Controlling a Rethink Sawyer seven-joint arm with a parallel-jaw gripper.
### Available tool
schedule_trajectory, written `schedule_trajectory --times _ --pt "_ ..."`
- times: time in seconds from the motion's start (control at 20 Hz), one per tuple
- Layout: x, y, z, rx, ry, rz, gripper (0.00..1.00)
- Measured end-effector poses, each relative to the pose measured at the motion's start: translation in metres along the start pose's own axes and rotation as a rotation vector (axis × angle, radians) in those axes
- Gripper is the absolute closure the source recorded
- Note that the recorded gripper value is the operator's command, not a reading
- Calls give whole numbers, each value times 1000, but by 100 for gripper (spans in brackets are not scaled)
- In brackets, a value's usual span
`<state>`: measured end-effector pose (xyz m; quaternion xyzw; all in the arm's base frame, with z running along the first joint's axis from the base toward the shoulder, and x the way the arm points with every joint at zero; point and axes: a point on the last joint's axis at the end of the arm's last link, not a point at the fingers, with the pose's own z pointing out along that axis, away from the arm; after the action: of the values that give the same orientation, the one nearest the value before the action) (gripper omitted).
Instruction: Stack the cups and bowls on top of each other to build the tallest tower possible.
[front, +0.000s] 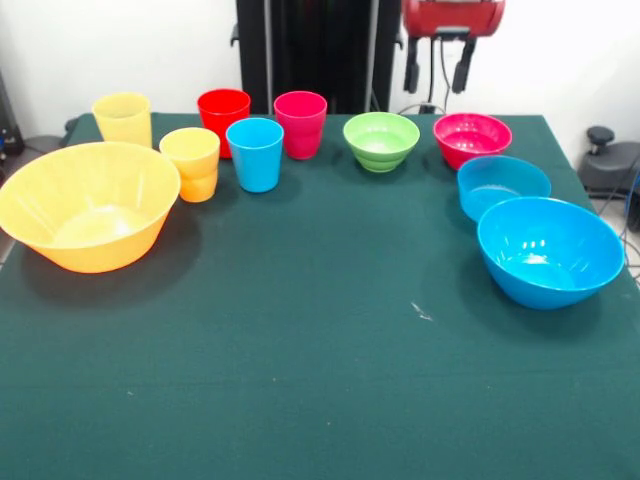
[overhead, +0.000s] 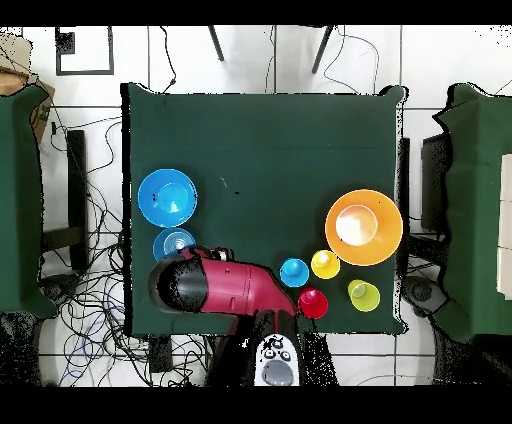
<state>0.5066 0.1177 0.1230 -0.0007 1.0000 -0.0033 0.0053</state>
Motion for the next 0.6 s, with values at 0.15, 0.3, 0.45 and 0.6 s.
schedule_trajectory --times 0.15,0.3,0.45,0.6 --pt "-3 -7 11 14 11 0 0" --pt "-6 -16 18 40 13 -10 0" --pt "-11 -27 20 85 1 -31 0" --pt "-18 -35 14 127 -25 -54 0"
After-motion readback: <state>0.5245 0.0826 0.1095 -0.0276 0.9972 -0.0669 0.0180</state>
